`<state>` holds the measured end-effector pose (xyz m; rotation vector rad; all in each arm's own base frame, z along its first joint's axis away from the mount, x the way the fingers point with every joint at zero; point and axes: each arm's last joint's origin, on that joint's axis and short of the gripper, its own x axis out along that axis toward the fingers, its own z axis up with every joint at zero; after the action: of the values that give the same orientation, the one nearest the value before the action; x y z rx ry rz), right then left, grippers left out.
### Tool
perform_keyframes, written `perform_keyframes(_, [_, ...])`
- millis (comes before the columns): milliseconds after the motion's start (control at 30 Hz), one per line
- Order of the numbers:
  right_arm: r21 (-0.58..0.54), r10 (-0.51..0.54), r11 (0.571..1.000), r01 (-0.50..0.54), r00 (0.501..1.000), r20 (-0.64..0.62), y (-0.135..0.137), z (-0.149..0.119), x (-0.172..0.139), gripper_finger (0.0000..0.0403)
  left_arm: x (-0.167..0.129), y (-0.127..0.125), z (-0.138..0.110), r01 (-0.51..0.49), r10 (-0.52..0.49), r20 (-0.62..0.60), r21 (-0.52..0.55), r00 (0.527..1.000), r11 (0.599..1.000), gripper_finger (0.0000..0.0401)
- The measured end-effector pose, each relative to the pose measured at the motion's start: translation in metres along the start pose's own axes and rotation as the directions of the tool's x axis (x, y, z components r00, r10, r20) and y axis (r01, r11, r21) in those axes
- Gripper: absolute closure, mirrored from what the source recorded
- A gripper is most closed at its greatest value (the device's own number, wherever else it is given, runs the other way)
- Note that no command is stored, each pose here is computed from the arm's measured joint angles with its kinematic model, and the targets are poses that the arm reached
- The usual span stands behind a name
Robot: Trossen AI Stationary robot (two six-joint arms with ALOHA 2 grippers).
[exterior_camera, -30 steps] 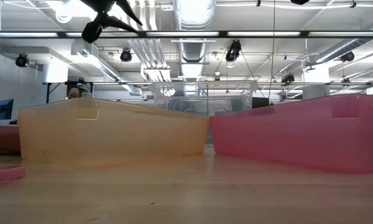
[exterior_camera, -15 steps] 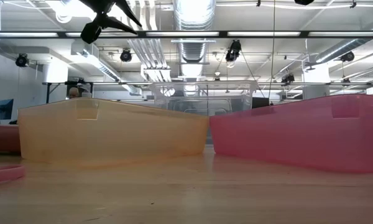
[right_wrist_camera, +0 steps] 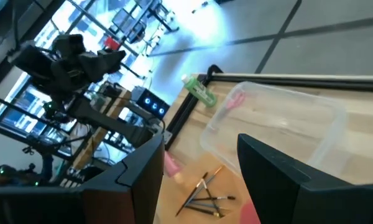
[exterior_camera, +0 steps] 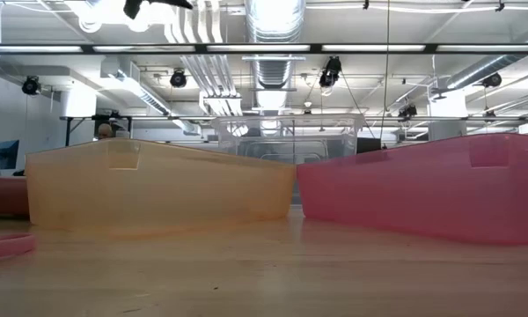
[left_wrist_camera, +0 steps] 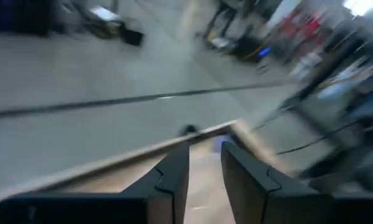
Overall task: Pick & Place Paint Supplies
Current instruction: Put the green paint bottle into the transparent bin
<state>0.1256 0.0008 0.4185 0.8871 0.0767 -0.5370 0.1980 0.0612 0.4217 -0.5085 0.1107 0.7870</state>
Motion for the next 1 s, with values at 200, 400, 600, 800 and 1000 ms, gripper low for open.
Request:
perform_keyframes(200, [-0.006,-0.001,1.0,0.001,1.0,0.007,-0.001,0.001,-0.001,0.0206,-0.001,0.028,0.043,-0.369,0.376,-0.263,0.078,0.889,0.926,0.03])
perform_keyframes(400, [-0.015,-0.004,1.0,0.004,1.0,0.005,0.0,0.0,0.0,0.0206,0.026,0.057,0.064,-0.496,0.507,-0.522,0.174,0.686,0.851,0.03])
perform_keyframes(600, [-0.016,0.005,1.0,-0.005,1.0,0.01,-0.001,0.002,-0.003,0.0206,0.071,0.08,0.06,-0.468,0.508,-0.622,0.245,0.596,0.849,0.0299])
perform_keyframes(800, [-0.006,0.008,1.0,-0.008,1.0,0.011,-0.001,0.002,-0.003,0.0206,0.107,0.121,0.041,-0.54,0.567,-0.701,0.303,0.432,0.785,0.0299])
perform_keyframes(1000, [-0.014,0.006,1.0,-0.006,1.0,0.01,-0.001,0.002,-0.003,0.0206,0.115,0.16,0.022,-0.63,0.602,-0.748,0.33,0.28,0.703,0.0299])
